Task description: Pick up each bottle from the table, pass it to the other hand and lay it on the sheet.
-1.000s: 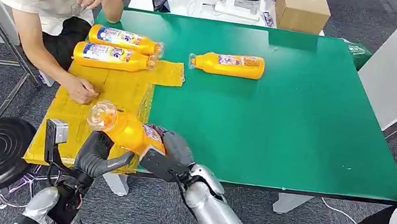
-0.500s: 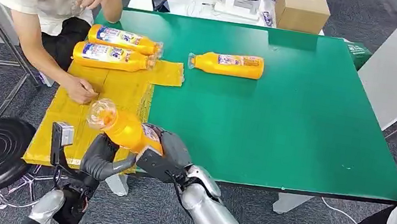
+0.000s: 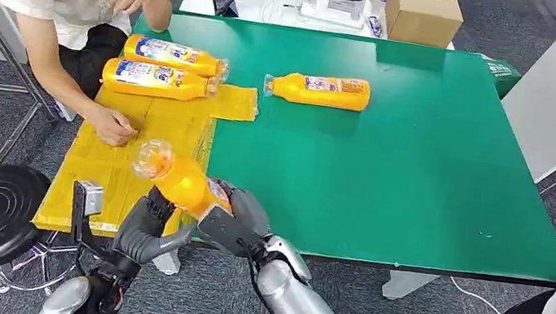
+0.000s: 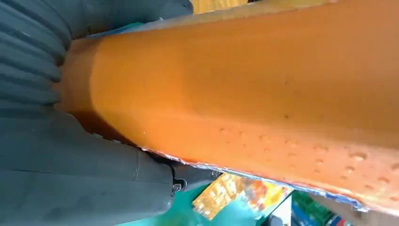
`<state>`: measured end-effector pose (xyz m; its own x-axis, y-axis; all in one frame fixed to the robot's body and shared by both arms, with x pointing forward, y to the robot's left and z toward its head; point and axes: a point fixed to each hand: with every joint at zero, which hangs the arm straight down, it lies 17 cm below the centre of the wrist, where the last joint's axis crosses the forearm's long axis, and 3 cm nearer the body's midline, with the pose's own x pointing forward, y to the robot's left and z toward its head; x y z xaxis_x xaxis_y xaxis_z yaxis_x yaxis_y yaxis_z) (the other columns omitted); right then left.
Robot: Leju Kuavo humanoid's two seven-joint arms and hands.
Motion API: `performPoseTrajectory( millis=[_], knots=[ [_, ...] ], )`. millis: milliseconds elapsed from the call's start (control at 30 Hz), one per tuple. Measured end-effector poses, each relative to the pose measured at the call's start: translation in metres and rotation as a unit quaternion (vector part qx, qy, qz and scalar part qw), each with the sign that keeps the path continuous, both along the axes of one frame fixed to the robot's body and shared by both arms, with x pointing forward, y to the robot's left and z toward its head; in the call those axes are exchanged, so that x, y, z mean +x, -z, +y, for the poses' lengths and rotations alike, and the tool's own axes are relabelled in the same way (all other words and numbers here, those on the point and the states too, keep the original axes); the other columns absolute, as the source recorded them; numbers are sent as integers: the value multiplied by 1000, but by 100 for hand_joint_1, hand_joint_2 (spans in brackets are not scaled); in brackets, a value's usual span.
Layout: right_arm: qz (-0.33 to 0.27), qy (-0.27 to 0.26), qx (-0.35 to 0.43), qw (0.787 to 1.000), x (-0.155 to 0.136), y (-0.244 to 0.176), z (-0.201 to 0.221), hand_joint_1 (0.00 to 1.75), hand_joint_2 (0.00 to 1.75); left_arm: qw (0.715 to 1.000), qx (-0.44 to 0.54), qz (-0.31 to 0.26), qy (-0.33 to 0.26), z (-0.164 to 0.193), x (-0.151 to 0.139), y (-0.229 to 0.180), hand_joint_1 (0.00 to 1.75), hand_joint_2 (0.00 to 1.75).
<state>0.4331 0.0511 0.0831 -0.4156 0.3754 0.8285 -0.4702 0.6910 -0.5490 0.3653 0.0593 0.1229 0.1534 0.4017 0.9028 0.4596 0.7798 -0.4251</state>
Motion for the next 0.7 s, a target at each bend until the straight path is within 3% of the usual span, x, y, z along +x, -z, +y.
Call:
performPoseTrajectory(
  millis=[267,700],
  knots=[
    [-3,13,-7,1000,5,4,-10,175,175,1000,-1,-12,11,0,-10,-5,0,175],
    [-20,37,-35,998,9,7,-12,175,175,999,5,15,29,-13,-17,7,0,175]
  ],
)
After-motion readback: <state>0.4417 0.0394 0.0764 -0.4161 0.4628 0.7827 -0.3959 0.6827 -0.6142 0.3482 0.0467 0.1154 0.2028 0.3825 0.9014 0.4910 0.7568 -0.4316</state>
